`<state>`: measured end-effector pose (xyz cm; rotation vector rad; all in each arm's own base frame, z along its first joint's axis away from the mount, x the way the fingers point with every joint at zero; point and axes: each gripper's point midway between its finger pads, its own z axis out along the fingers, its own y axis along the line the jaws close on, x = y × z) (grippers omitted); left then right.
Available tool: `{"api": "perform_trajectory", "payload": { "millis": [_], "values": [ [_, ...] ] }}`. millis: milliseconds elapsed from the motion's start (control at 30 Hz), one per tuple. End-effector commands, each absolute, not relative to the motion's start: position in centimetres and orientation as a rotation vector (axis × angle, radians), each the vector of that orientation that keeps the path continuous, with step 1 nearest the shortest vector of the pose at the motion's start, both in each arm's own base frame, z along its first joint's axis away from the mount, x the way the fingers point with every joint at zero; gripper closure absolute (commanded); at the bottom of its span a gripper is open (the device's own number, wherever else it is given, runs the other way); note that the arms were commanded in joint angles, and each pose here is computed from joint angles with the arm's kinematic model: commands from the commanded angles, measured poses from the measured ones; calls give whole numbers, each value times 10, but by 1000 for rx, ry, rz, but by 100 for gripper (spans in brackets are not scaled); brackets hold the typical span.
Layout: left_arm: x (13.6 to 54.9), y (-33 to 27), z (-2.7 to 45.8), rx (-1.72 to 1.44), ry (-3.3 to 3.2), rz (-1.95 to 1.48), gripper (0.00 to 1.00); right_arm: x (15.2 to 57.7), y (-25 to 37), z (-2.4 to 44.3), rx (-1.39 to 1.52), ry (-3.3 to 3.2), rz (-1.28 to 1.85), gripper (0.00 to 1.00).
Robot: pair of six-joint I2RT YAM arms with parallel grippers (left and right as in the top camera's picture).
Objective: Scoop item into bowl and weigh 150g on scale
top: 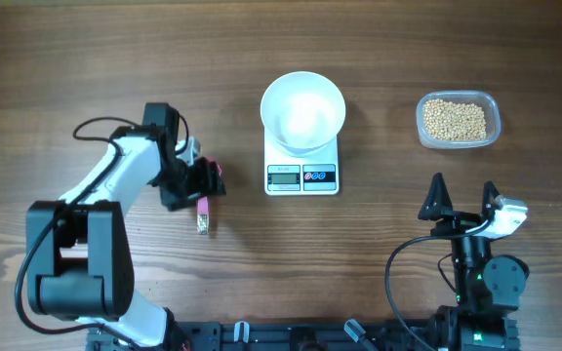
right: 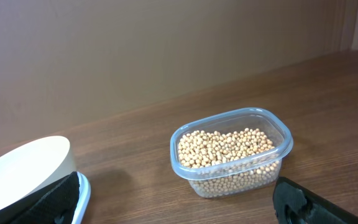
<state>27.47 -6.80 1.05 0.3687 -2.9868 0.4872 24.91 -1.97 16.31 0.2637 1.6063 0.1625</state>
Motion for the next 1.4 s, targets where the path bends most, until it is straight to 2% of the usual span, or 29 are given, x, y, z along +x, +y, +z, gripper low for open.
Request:
{"api": "perform_trajectory", "payload": {
  "millis": [0, 133, 267, 600, 833, 1033, 1200, 1367],
  "values": [
    [263, -67, 5, 381, -2961, 491, 28, 249, -20, 162, 269, 1608, 158, 0],
    [262, -66, 4, 381, -2963, 479, 37, 249, -20, 162, 269, 1608, 158, 0],
    [265, -66, 4, 379, -2975, 485, 51, 249, -20, 162, 269, 1608, 158, 0],
    [271, -66, 3, 375, -2998, 494, 66, 249, -20, 162, 269, 1608, 158, 0],
    [271, -66, -6, 378, -3019, 503, 67, 249, -20, 162, 269, 1608, 158, 0],
    [273, -66, -10, 375, -3039, 511, 80, 249, -20, 162, 269, 1608, 158, 0],
    [280, -67, -9, 370, -3067, 524, 96, 249, -20, 162, 269, 1608, 158, 0],
    [281, -72, -4, 366, -3061, 580, 96, 249, -20, 162, 269, 1608, 158, 0]
  ]
}}
